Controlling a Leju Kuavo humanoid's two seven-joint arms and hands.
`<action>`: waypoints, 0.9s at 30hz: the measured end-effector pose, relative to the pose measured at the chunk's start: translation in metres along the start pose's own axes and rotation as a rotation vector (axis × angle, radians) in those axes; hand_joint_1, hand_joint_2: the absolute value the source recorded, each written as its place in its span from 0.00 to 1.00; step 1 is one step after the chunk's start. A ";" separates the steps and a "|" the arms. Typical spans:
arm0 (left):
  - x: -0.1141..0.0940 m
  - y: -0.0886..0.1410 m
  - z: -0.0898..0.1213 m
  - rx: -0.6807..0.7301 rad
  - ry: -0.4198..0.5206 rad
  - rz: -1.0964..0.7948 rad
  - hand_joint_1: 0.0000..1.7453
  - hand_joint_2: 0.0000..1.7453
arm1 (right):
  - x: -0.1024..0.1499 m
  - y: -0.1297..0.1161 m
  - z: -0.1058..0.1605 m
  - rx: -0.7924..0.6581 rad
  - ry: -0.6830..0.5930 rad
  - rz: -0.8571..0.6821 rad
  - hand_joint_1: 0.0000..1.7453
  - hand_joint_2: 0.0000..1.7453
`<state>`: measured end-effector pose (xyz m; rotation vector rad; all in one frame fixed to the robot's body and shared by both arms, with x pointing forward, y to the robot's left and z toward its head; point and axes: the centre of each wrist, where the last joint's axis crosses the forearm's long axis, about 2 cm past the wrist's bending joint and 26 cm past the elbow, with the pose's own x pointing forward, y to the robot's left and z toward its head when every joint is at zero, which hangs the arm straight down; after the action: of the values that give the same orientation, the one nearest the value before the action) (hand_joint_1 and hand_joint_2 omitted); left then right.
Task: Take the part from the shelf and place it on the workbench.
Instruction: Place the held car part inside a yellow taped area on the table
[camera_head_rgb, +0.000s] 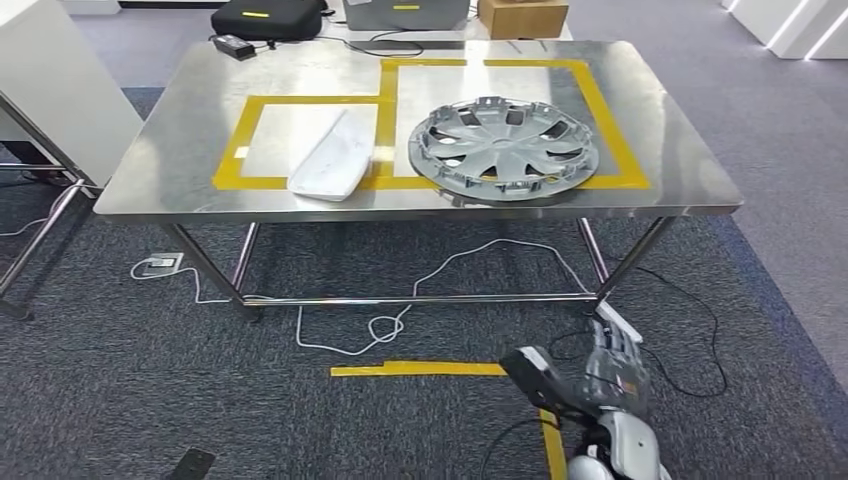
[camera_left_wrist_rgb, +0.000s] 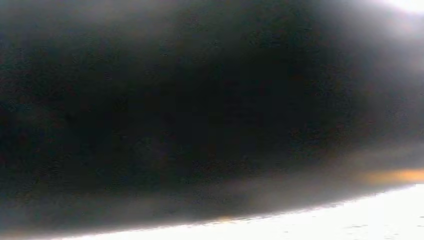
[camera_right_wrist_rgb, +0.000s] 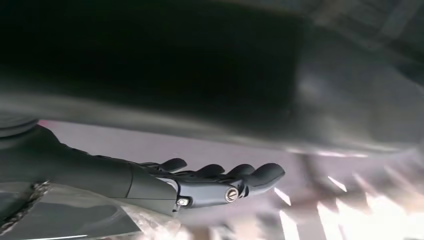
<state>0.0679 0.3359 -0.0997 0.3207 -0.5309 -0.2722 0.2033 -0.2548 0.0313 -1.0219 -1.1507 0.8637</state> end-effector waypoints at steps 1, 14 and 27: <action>-0.001 -0.001 0.001 -0.001 0.001 -0.001 0.00 0.00 | -0.014 0.009 0.012 0.041 0.055 -0.034 0.00 0.00; 0.091 -0.090 0.007 -0.026 -0.139 -0.030 0.00 0.00 | -0.096 0.106 0.130 0.547 0.783 -0.336 0.00 0.00; 0.090 -0.094 0.009 -0.081 -0.174 -0.111 0.00 0.00 | -0.087 0.123 0.156 0.776 1.106 -0.547 0.00 0.00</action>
<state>0.1217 0.2181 -0.0867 0.2489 -0.6728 -0.4307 0.0290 -0.2682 -0.0969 -0.3490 -0.0648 0.1528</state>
